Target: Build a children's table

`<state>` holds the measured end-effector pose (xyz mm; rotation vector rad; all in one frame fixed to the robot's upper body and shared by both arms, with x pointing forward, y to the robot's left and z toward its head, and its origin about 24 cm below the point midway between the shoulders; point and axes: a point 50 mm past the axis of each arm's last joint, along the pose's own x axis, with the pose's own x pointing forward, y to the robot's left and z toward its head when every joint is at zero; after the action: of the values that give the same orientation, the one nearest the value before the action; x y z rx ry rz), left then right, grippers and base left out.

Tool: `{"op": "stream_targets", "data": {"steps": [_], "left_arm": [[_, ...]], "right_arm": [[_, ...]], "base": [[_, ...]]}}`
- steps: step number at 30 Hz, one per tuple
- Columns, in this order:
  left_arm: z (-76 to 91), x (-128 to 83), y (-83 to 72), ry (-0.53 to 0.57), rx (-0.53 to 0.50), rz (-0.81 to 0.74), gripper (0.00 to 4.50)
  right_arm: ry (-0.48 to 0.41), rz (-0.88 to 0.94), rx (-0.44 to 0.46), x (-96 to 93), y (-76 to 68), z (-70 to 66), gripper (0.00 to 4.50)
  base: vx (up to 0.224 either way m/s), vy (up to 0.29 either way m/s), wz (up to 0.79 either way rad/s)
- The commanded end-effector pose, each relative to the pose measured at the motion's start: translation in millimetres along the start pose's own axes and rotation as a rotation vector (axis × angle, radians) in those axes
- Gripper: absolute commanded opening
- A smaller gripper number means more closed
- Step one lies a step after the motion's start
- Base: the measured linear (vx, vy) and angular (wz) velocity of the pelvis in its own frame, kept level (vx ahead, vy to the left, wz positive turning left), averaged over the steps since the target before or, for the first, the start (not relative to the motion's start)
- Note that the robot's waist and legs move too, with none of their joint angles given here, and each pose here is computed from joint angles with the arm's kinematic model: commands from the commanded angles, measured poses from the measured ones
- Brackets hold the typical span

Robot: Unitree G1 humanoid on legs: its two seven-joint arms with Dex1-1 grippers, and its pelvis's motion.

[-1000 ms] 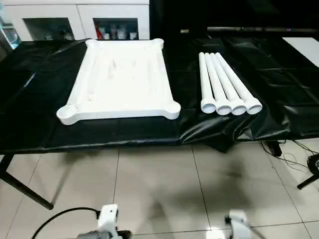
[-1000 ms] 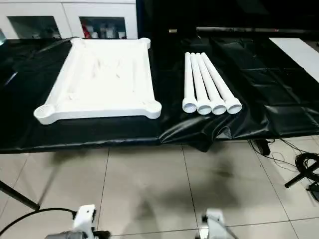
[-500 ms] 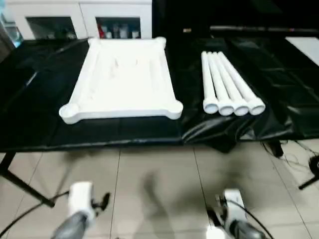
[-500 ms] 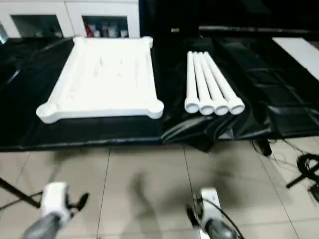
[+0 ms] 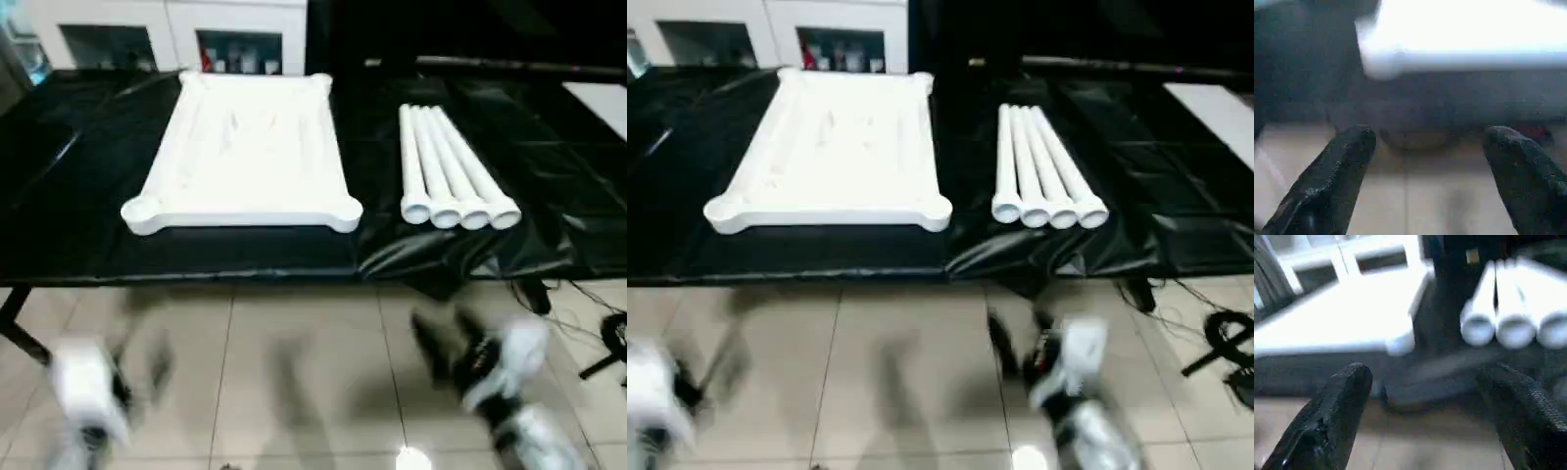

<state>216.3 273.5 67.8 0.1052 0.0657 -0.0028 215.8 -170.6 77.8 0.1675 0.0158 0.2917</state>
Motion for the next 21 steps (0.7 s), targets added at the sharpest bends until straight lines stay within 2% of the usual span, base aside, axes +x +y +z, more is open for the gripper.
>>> {"op": "stream_targets", "data": {"steps": [1, 2, 4, 5, 6, 9, 11, 13, 15, 17, 19, 21], "left_arm": [[20.5, 12, -4.2, -0.054, 0.018, -0.029, 4.06], [30.2, 20, -6.2, -0.083, 0.028, -0.040, 4.06], [38.1, 26, -8.1, -0.111, 0.023, -0.046, 4.06], [41.8, 36, -15.1, -0.114, 0.013, -0.035, 4.06], [44.2, 53, -34.3, -0.122, -0.047, -0.025, 4.06], [37.3, 60, -45.4, -0.068, -0.078, 0.013, 4.06], [31.3, 65, -61.0, -0.044, -0.110, 0.008, 4.06], [31.2, 67, -68.0, -0.054, -0.101, 0.012, 4.06], [32.7, 65, -76.6, -0.044, -0.095, 0.003, 4.06], [38.0, 60, -79.5, -0.078, -0.160, 0.005, 4.06], [40.1, 59, -82.9, -0.089, -0.162, 0.002, 4.06], [34.8, 62, -89.7, -0.031, -0.111, -0.068, 4.06]], "right_arm": [[-0.007, -0.024, -0.038, 7.0, -5.1, 12.8, 3.88], [-0.014, -0.048, -0.086, 13.2, -8.1, 17.6, 3.88], [-0.019, -0.082, -0.137, 18.7, -10.4, 21.6, 3.88], [-0.026, -0.098, -0.185, 26.7, -12.6, 23.0, 3.88], [0.013, -0.182, -0.191, 40.8, -18.5, 17.8, 3.88], [0.053, -0.221, -0.198, 47.5, -19.1, 14.4, 3.88], [0.078, -0.123, -0.146, 54.4, -9.8, 10.5, 3.88], [0.088, -0.109, -0.096, 57.9, -6.5, 8.7, 3.88], [0.105, -0.105, -0.119, 66.6, -1.5, 7.4, 3.88], [0.123, -0.107, -0.129, 73.9, 1.2, 7.5, 3.88], [0.127, -0.119, -0.139, 74.2, -3.7, 9.1, 3.88], [0.135, -0.141, -0.130, 73.8, -11.5, 9.0, 3.88]], "base": [[0.000, 0.000, 0.00], [0.000, 0.000, 0.00], [0.000, 0.000, 0.00], [0.054, 0.013, -0.03], [0.000, 0.000, 0.00], [0.000, 0.000, 0.00], [0.000, 0.000, 0.00], [0.000, 0.000, 0.00], [-0.014, -0.056, 0.05], [-0.029, -0.107, 0.05], [-0.035, -0.120, 0.06], [-0.048, -0.115, 0.06]]}}
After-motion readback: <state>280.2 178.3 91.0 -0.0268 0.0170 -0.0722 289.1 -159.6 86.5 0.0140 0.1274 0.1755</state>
